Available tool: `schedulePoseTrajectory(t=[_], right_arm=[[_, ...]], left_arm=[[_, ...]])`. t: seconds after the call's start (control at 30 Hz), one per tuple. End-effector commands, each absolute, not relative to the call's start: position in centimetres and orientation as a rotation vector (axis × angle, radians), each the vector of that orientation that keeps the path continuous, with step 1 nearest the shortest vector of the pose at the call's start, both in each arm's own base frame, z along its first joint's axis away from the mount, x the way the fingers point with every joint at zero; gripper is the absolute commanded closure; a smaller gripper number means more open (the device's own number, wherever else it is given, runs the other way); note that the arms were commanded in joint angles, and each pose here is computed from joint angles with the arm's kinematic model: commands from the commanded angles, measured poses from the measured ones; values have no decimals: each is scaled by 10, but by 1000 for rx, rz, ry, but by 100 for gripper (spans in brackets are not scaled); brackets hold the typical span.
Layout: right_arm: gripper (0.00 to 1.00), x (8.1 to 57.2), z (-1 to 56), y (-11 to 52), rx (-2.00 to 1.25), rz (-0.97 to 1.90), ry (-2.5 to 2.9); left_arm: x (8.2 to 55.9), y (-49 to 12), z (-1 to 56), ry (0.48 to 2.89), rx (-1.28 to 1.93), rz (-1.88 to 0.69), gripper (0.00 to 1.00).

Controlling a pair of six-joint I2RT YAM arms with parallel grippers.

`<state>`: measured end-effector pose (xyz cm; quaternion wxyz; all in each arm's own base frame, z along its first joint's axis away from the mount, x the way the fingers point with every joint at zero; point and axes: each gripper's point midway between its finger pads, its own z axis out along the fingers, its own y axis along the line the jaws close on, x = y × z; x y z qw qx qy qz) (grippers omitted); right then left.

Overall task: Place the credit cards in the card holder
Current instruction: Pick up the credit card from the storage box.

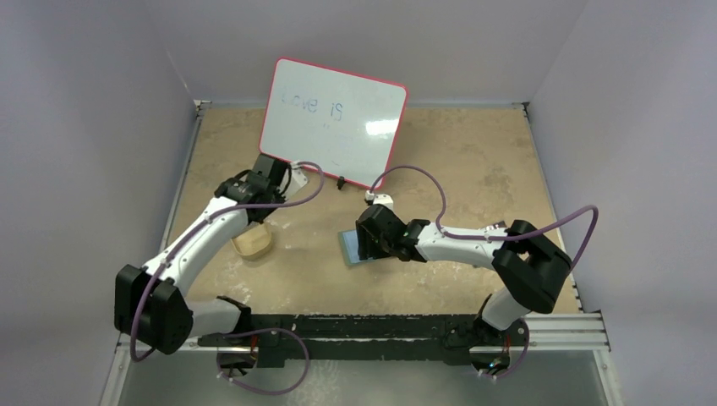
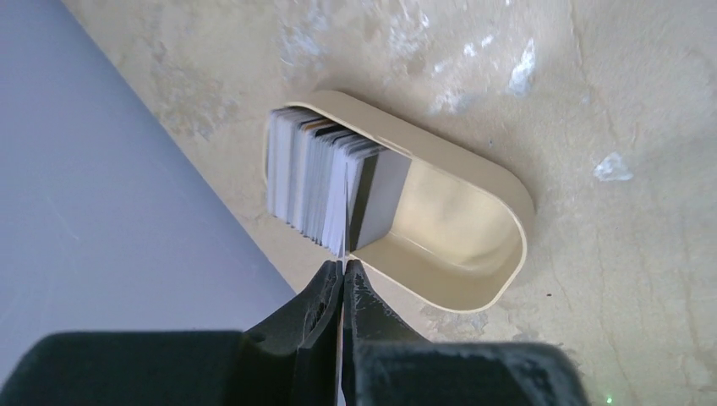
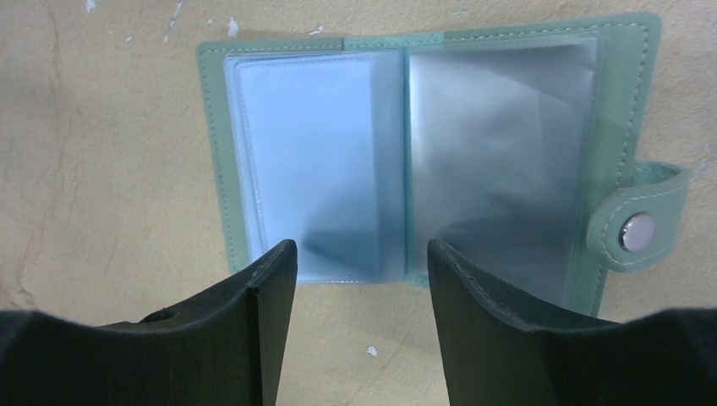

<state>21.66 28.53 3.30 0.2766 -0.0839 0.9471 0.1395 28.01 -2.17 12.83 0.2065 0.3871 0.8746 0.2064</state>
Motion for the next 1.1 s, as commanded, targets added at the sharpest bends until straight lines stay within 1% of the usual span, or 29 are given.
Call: schedulePoseTrajectory(t=[0.0, 0.13, 0.3, 0.43, 0.53, 0.6, 0.7, 0.77, 0.9, 1.07], right_arm=[[39, 216, 46, 302, -248, 478, 2515], [39, 215, 55, 318, -275, 619, 2463], [39, 217, 65, 316, -212, 643, 2431], [39, 220, 67, 310, -185, 620, 2417], [40, 221, 75, 313, -227, 689, 2368], [40, 224, 83, 315, -244, 773, 2322], [40, 230, 85, 309, -201, 893, 2308], [41, 233, 85, 303, -176, 904, 2306], [41, 236, 93, 298, -162, 930, 2269], [40, 235, 104, 296, -159, 1023, 2207]], left_arm=[[288, -39, 172, 2358, 911, 430, 100], [302, -74, 201, 2255, 787, 200, 100], [314, -113, 250, 2088, 610, -75, 100], [296, -160, 283, 1905, 531, -448, 100], [281, -184, 303, 1768, 480, -676, 100], [277, -189, 302, 1727, 414, -756, 100], [281, -190, 290, 1761, 280, -820, 100], [284, -193, 279, 1809, 157, -888, 100], [281, -209, 258, 1827, -42, -1126, 100], [271, -218, 222, 1824, -177, -1299, 100]])
